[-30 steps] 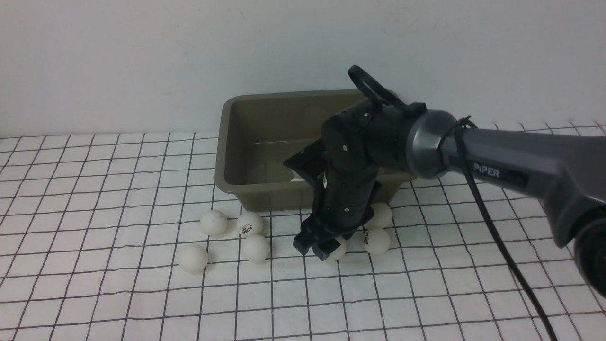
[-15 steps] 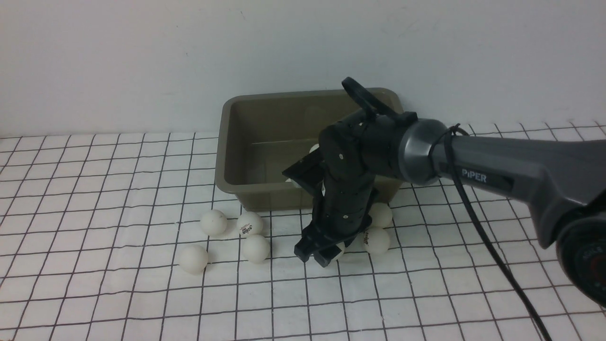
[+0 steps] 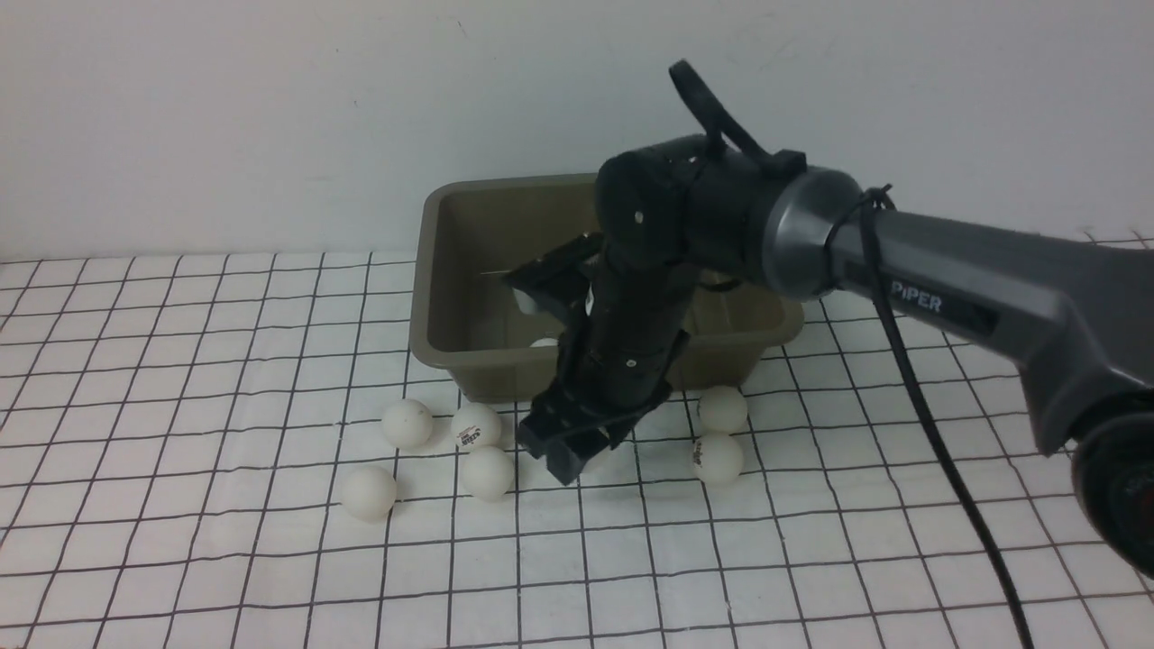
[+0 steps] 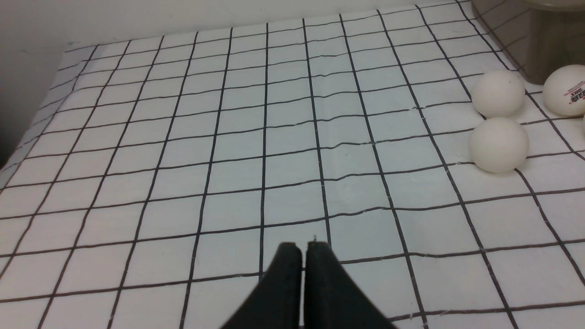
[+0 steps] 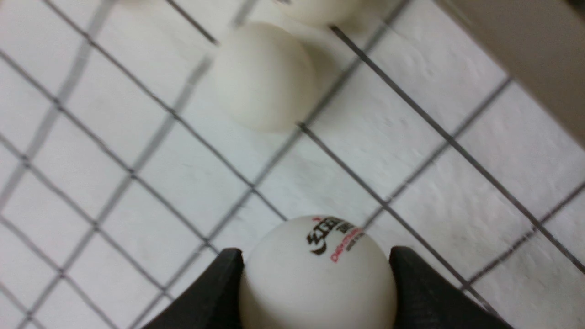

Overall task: Put the table tennis balls into the box on the white checkered tablecloth.
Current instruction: 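Reach for and grasp a ping pong ball on the table, then release the ping pong ball into the bin and lift the gripper away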

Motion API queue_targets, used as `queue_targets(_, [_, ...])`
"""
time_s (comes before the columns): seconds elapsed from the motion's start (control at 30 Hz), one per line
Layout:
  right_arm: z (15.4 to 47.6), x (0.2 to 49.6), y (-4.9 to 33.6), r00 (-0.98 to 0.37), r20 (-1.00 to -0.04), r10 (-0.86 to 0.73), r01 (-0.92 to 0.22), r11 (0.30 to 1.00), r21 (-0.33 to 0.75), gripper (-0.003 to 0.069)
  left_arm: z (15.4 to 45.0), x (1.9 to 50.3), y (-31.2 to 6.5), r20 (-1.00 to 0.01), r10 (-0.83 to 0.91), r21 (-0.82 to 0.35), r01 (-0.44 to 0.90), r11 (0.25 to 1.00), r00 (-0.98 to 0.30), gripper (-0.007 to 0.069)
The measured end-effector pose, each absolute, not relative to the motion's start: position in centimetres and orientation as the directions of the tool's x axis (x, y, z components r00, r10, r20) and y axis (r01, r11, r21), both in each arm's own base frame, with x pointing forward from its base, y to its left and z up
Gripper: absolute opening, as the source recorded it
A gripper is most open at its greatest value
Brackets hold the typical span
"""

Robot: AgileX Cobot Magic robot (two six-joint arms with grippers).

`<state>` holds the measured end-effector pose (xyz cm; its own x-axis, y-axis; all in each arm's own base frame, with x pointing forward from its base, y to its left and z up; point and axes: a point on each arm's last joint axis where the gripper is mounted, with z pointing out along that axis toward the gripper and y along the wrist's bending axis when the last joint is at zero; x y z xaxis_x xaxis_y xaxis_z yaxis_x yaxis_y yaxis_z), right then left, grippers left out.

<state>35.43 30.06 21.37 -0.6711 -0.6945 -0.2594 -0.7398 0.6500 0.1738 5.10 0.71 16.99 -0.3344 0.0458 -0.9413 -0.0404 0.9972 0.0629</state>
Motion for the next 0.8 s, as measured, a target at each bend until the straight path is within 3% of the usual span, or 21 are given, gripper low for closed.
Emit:
queue_targets(0.13, [26.3,34.9,30.3,-0.618,-0.39,-0.682,-0.779,0.596,0.193,0.0365,17.0,5.1,0.7,-0.941,0.046,0.063,-0.04,0.997,-0.334,-0.0004])
queue_targets(0.23, [30.1,35.3,29.8,-0.548,-0.475,-0.689,-0.805,0.589,0.074,0.0365,17.0,5.1,0.7,-0.941,0.046,0.063,-0.04,0.997,-0.334,-0.0004])
queue_targets(0.33, [31.2,36.8,29.2,-0.498,-0.549,-0.672,-0.766,0.638,-0.086,0.0365,17.0,5.1,0.7,-0.941,0.046,0.063,-0.04,0.997,-0.334,-0.0004])
queue_targets(0.43, [30.7,38.8,28.9,-0.468,-0.608,-0.641,-0.711,0.682,-0.173,0.0365,17.0,5.1,0.7,-0.941,0.046,0.063,-0.04,0.997,-0.334,-0.0004])
queue_targets(0.8, [26.1,41.9,29.0,-0.475,-0.617,-0.628,-0.677,0.708,-0.2,0.0365,17.0,5.1,0.7,-0.941,0.046,0.063,-0.04,0.997,-0.334,-0.0004])
